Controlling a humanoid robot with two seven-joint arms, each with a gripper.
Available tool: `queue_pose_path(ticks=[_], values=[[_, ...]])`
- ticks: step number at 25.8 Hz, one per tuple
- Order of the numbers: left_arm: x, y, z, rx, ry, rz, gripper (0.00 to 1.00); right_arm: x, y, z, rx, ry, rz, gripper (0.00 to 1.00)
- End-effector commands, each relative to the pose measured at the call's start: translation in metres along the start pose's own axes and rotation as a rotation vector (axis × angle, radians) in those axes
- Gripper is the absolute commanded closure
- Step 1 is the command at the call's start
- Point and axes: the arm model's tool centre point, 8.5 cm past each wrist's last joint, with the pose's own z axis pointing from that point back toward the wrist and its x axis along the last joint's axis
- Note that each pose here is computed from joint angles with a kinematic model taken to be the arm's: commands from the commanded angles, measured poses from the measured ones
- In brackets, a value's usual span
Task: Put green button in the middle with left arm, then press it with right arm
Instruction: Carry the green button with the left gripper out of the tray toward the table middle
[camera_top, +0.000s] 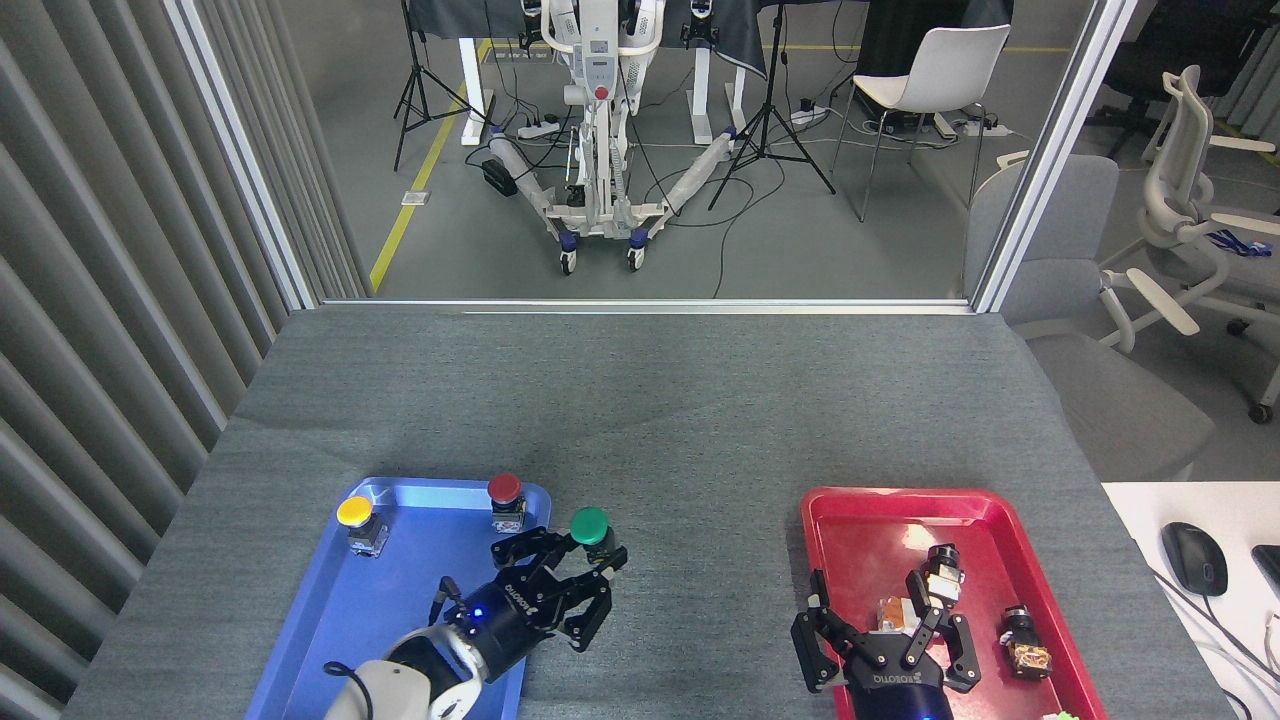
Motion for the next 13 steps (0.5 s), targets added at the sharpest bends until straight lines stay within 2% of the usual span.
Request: queue_pose_path(ticks=[1, 7, 13], values=[[0.025, -0.013, -0.036, -0.086, -0.015, -0.028, 1.00, 0.003, 0.001, 0.000, 0.009, -0.015, 0.004, 0.00], [0.044, -0.034, -0.057, -0.165, -0.009, 0.036, 1.00, 0.002, 0.000, -0.001, 0.007, -0.013, 0.014, 0.00], [0.056, -0.043, -0.060, -0.192, -0.026, 0.040, 1.00, 0.007, 0.000, -0.001, 0.009, -0.020, 0.018, 0.00]])
